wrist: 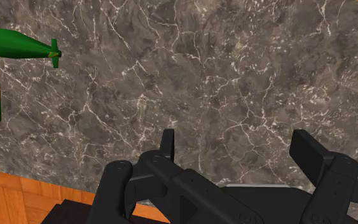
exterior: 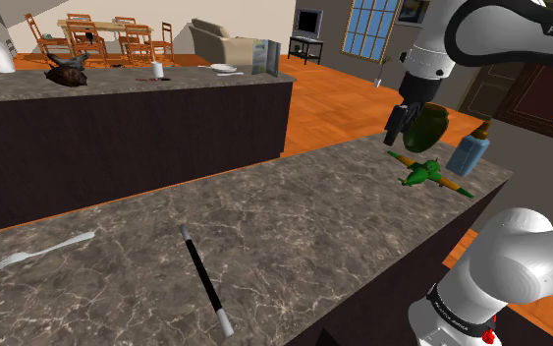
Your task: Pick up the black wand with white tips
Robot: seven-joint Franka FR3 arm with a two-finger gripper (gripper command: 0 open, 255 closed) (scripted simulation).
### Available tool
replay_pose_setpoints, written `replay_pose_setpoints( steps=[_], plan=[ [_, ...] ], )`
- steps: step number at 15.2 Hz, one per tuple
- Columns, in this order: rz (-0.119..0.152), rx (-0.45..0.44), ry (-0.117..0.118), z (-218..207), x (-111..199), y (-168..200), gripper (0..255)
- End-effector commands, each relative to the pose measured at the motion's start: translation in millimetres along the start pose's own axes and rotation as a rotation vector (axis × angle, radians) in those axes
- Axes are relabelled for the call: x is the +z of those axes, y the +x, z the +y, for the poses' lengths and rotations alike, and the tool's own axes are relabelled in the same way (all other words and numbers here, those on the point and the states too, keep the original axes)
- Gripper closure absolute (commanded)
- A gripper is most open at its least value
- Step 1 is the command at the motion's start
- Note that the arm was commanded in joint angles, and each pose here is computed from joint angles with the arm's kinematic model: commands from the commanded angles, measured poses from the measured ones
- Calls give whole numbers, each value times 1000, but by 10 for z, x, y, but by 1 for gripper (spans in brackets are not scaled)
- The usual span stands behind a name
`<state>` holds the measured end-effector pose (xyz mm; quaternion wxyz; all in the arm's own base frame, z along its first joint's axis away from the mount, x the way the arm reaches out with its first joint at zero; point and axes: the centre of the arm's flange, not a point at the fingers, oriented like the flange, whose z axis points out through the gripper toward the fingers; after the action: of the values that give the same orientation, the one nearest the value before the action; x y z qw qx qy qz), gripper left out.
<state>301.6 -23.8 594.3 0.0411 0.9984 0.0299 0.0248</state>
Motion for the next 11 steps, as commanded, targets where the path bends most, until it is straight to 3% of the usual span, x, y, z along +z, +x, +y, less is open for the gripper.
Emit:
replay_pose_setpoints(
  steps=[1,11],
  plan=[
    [0,0,0,0,0,0,0],
    [1,45,7,-1165,530,277,0]
  ],
)
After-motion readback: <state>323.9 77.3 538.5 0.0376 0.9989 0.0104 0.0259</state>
